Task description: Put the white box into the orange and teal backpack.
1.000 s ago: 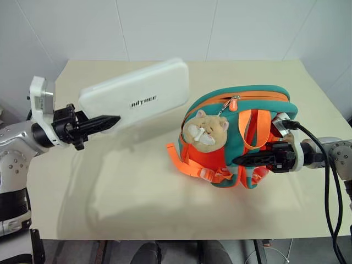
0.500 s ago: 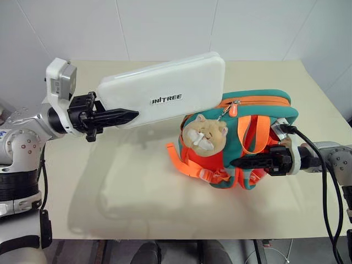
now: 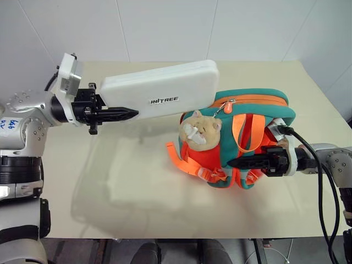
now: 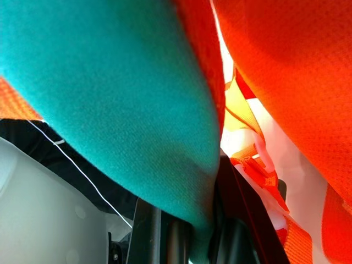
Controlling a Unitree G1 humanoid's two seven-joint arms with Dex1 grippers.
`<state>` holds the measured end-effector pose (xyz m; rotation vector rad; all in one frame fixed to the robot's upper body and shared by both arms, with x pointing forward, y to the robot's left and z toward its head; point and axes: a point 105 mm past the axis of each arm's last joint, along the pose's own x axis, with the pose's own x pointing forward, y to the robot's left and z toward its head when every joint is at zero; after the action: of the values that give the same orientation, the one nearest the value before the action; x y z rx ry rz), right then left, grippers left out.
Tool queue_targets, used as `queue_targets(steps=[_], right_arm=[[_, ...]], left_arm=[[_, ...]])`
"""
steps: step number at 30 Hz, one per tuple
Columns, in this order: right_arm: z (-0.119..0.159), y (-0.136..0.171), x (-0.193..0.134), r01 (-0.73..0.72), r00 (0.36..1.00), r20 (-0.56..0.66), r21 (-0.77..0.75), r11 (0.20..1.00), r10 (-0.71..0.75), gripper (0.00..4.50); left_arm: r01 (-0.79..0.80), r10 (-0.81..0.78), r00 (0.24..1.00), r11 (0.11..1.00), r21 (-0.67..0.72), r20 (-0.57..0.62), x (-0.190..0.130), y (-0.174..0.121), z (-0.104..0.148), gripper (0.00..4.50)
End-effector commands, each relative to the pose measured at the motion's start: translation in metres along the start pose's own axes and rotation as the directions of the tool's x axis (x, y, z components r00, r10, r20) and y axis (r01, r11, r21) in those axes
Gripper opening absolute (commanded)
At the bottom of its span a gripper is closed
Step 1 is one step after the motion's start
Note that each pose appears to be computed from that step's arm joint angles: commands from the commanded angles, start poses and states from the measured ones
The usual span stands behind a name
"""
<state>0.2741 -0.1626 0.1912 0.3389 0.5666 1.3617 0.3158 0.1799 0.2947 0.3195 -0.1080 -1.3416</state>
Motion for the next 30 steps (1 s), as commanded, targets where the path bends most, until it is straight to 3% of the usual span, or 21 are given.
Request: queue_targets(steps=[1,19,30], right_arm=[[0.005,0.004,0.000,-0.013,1.000,0.017,-0.026,1.000,0.013,0.52],[0.002,-0.001,0.000,-0.002,1.000,0.025,-0.029,1.000,0.003,0.52],[0.001,-0.004,0.001,0.002,1.000,0.024,-0.033,0.999,-0.002,0.52]], left_arm=[[-0.012,0.013,0.996,1.000,0.011,-0.089,-0.010,0.004,-0.003,1.32],[0.075,-0.087,0.990,0.991,-0.107,-0.113,-0.028,-0.011,0.001,1.32],[0.135,-0.136,0.991,0.986,-0.094,-0.005,-0.025,-0.021,0.034,1.32]])
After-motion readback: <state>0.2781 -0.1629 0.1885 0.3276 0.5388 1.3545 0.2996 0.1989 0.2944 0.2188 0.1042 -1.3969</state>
